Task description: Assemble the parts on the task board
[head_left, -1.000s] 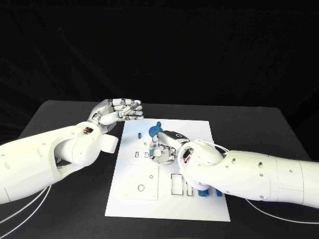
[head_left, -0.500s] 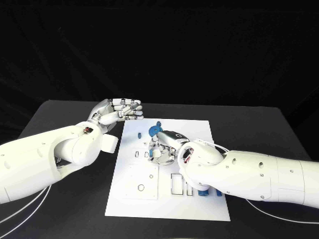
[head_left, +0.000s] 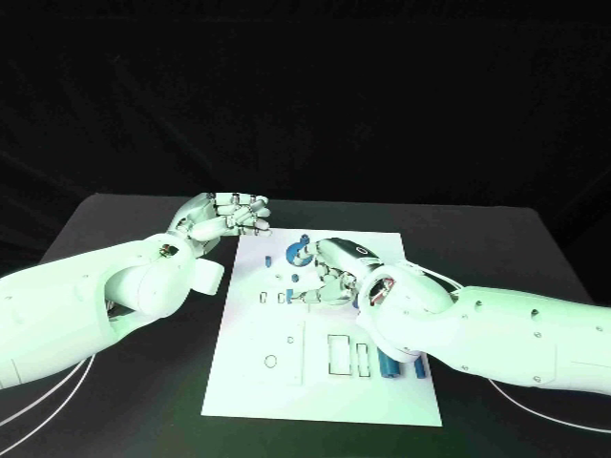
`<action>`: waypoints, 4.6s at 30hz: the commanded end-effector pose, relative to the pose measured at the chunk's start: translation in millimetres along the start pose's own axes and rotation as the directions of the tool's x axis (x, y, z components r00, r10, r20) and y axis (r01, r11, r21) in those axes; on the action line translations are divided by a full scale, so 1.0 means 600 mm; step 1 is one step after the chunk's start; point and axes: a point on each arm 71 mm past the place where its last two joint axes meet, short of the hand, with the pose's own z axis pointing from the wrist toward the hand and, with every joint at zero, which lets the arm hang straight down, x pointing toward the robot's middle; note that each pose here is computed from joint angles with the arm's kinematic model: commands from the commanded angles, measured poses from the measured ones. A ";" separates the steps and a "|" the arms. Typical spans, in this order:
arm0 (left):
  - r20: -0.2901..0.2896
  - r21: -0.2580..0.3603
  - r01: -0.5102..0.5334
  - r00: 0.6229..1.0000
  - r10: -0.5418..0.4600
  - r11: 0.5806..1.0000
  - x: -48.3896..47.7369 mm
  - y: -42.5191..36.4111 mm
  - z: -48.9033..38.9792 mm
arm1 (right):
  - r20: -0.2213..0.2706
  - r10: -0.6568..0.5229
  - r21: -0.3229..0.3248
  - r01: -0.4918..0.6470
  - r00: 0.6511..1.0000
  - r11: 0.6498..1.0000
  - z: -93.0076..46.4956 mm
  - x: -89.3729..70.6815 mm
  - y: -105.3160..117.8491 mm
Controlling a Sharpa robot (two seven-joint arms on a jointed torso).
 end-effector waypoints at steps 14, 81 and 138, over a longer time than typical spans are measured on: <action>-0.294 -0.275 -0.524 0.844 0.449 0.806 0.013 0.017 0.015 | 0.060 0.317 0.007 -0.318 0.946 0.948 -0.064 -0.147 -0.069; -0.709 -0.318 -0.908 0.419 0.567 0.273 0.124 0.046 0.082 | 0.161 0.348 0.155 -0.372 0.923 0.915 -0.072 -0.214 -0.158; -0.742 -0.306 -0.912 0.408 0.532 0.273 0.127 0.057 0.090 | 0.143 0.349 0.161 -0.370 0.926 0.915 -0.071 -0.211 -0.157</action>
